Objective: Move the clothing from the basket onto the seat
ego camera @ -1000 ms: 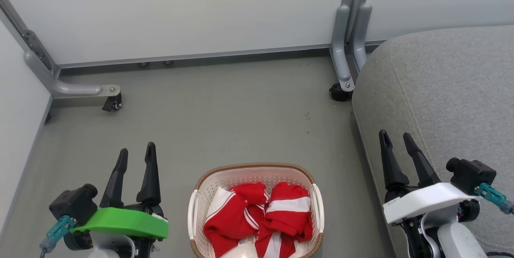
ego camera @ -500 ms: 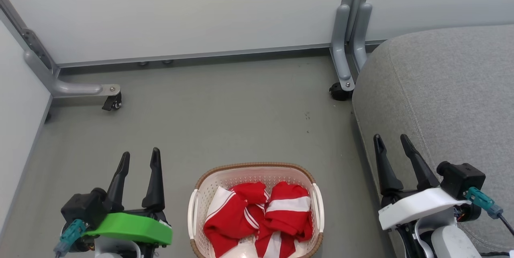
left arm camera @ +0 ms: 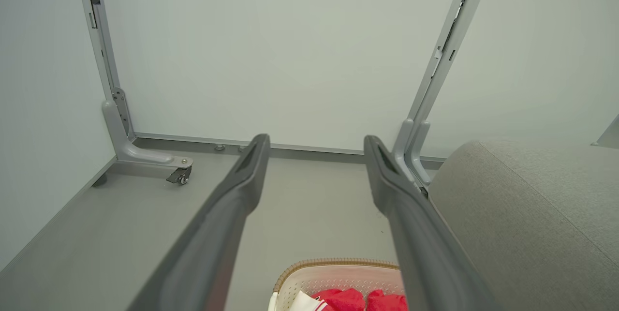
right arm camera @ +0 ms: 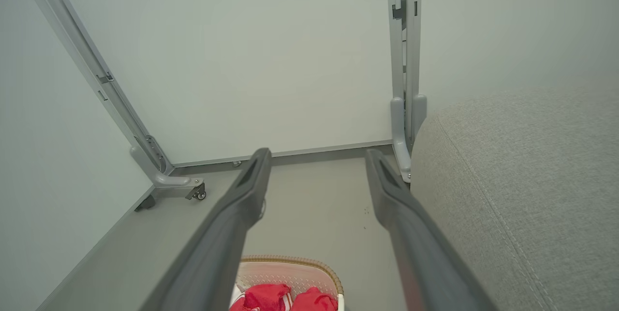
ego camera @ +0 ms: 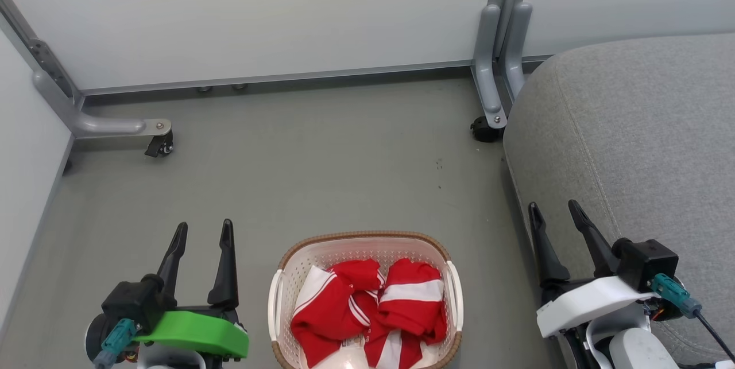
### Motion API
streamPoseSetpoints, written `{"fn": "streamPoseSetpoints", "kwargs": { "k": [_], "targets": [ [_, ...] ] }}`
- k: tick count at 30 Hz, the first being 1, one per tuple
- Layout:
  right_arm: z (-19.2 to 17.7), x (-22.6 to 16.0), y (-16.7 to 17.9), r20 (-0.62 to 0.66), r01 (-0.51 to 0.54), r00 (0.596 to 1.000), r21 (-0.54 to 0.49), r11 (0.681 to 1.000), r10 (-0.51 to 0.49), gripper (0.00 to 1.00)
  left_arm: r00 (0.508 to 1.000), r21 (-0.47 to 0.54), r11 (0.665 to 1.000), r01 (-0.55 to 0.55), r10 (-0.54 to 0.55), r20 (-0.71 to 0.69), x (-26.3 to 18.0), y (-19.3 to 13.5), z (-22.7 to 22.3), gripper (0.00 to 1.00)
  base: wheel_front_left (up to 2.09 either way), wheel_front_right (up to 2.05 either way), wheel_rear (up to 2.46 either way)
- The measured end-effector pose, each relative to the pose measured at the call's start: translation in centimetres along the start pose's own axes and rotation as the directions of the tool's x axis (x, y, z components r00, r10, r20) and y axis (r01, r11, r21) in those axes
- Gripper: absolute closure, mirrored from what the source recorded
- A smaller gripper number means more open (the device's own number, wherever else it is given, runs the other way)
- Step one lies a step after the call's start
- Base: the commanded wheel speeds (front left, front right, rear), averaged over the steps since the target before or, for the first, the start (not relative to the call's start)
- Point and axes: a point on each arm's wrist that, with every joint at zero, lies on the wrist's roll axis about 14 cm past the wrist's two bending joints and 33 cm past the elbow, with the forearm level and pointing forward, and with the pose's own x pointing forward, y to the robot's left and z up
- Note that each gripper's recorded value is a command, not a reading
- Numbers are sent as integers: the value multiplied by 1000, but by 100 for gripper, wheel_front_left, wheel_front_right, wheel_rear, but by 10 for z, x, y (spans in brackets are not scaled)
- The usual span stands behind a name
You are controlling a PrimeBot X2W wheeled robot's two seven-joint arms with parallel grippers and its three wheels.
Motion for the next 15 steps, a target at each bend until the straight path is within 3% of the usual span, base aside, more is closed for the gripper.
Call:
{"fn": "streamPoseSetpoints", "kwargs": {
  "k": [15],
  "targets": [
    [-5,0,6,-20,-28,999,-84,996,26,0,1000,84,996,9,-7,-29,-3,1,-12,0,0,0,0]
  ]
}}
